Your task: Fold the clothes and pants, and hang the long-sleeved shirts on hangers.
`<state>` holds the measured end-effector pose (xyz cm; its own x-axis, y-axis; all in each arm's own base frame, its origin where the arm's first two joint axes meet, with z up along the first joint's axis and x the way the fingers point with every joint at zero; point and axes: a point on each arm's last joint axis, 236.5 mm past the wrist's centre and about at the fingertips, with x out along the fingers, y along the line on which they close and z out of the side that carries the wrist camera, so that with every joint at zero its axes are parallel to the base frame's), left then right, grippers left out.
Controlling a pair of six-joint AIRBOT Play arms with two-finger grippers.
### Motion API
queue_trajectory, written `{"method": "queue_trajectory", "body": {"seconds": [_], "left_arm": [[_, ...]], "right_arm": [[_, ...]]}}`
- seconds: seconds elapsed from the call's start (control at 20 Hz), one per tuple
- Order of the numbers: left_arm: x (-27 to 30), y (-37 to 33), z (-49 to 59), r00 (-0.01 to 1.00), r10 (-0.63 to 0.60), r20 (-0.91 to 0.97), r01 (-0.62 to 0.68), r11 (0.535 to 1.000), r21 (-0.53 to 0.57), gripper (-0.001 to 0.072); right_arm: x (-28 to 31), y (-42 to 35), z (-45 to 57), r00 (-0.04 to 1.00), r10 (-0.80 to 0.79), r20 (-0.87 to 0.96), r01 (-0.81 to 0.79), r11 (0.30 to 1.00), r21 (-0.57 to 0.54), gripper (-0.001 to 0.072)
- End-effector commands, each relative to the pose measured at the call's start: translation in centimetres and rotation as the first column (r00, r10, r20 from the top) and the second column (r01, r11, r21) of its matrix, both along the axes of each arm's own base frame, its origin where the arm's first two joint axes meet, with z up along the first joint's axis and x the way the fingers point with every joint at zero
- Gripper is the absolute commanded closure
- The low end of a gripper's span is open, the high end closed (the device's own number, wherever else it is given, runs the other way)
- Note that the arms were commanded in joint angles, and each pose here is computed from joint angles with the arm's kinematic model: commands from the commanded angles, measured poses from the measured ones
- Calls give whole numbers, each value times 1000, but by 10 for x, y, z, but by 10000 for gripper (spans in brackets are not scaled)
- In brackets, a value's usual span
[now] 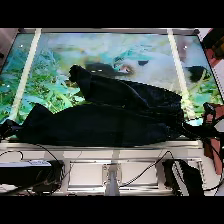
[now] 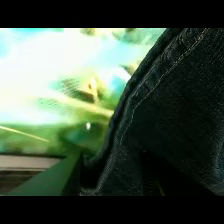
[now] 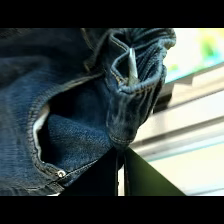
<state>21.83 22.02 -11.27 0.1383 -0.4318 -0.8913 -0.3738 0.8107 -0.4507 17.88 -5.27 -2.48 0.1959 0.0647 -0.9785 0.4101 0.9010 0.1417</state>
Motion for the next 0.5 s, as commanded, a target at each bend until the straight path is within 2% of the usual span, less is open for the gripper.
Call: {"method": "queue_trajectory", "body": {"seconds": [0.0,0.05,0.15,0.35,0.45], "left_arm": [[-1,-9,-7,999,-31,-14,31,999,-36,308],[1,-11,-8,999,-40,-16,39,998,-40,350],[4,-17,-8,998,-61,-18,60,997,-45,666],[12,-25,-7,995,-103,-18,102,994,-44,680],[19,-15,-3,999,-51,-20,51,999,-7,681]], "right_arm": [[6,2,14,997,-5,79,7,1000,-16,674],[6,2,18,995,-5,97,7,1000,-26,674],[3,1,23,993,-2,115,7,999,-47,674],[-23,-9,3,995,-91,49,95,991,-90,674],[-34,-3,-6,990,-140,32,142,987,-70,674]]}}
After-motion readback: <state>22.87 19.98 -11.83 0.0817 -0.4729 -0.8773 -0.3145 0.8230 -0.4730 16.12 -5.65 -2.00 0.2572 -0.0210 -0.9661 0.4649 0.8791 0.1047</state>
